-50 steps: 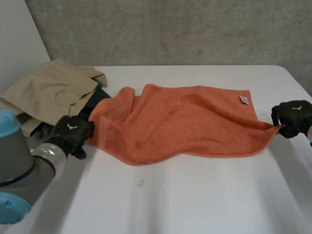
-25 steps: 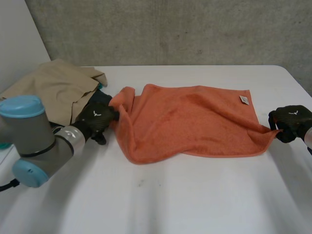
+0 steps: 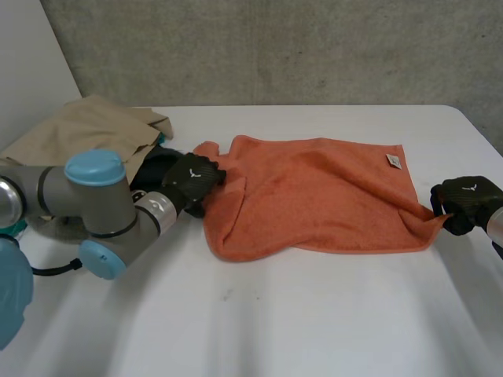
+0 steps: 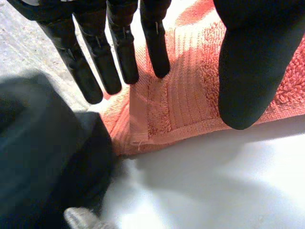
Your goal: Fold the laundry.
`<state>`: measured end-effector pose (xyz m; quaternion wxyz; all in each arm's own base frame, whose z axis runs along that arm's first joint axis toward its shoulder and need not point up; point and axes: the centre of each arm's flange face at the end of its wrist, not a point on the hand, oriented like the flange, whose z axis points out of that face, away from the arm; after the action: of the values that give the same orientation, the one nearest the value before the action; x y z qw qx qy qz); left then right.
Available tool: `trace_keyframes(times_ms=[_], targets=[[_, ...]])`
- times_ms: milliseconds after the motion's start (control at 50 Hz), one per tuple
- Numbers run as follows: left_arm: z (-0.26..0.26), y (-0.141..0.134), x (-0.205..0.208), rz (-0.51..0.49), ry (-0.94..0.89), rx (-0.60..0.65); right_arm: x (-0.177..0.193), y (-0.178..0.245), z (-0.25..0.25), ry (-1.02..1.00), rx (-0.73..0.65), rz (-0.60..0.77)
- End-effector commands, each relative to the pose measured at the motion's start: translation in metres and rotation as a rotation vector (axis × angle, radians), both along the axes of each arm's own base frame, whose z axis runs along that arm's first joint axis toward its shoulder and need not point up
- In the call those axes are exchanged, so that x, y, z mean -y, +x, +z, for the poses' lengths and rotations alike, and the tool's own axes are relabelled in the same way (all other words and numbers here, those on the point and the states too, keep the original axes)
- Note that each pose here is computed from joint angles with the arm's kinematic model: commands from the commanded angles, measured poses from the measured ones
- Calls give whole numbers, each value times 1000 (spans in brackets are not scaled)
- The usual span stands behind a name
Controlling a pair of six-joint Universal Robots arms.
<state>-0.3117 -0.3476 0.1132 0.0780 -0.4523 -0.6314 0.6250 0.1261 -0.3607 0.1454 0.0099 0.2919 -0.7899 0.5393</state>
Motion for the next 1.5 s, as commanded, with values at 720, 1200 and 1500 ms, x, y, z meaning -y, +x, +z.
trace_keyframes(times_ms=[720, 1200, 1500], targets=[[182, 98, -111, 305, 69, 78, -45, -46, 201, -434, -262, -193], [197, 18, 23, 278, -599, -62, 51, -7, 184, -719, -277, -281], [225, 15, 21, 331, -771, -311, 62, -6, 233, -1091, -60, -323]])
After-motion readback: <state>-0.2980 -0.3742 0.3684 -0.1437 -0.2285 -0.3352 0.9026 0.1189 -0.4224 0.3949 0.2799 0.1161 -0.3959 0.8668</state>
